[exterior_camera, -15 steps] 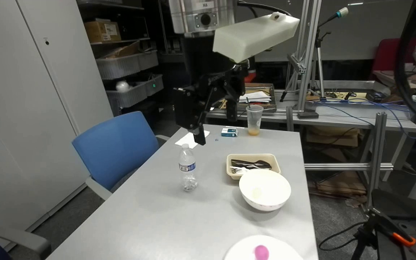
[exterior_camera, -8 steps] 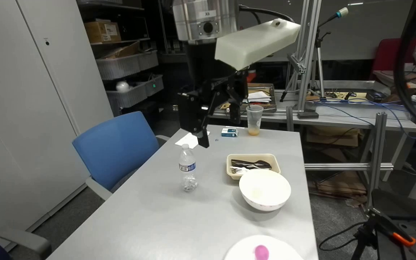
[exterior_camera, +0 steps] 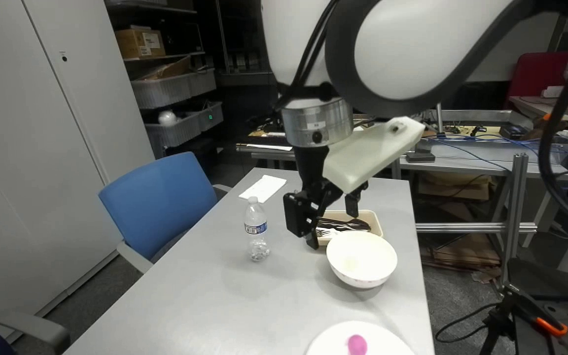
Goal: Put the pink ball in the white bowl
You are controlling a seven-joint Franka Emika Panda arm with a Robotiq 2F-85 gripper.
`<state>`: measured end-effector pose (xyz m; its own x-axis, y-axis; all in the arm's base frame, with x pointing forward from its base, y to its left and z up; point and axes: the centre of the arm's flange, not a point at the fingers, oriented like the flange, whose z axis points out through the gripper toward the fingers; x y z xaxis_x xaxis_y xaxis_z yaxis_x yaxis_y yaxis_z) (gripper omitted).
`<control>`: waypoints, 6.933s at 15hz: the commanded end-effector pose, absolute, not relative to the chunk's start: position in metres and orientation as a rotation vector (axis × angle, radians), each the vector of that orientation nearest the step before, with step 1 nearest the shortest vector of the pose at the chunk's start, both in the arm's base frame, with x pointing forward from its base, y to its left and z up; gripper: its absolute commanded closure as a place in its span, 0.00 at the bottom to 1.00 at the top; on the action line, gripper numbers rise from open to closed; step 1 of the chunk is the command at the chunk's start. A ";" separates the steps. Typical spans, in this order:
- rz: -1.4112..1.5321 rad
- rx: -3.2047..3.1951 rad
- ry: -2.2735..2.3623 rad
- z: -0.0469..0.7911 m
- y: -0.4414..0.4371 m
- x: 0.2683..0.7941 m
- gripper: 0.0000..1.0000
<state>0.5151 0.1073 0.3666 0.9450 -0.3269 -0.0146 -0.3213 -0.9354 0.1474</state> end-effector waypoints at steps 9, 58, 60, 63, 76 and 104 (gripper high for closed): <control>-0.131 2.936 -0.564 0.314 0.116 0.513 0.00; -0.078 2.835 -1.235 0.093 0.097 0.469 0.34; -0.082 2.827 -1.239 0.091 0.096 0.466 0.42; -0.090 2.809 -1.256 0.088 0.092 0.465 0.68; -0.179 2.807 -1.176 0.155 0.073 0.460 0.83; 0.171 2.585 -1.499 0.228 -0.025 0.483 0.58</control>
<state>0.4829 -0.0245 0.2281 0.4947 -0.8519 0.1721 -0.8687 -0.4901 0.0711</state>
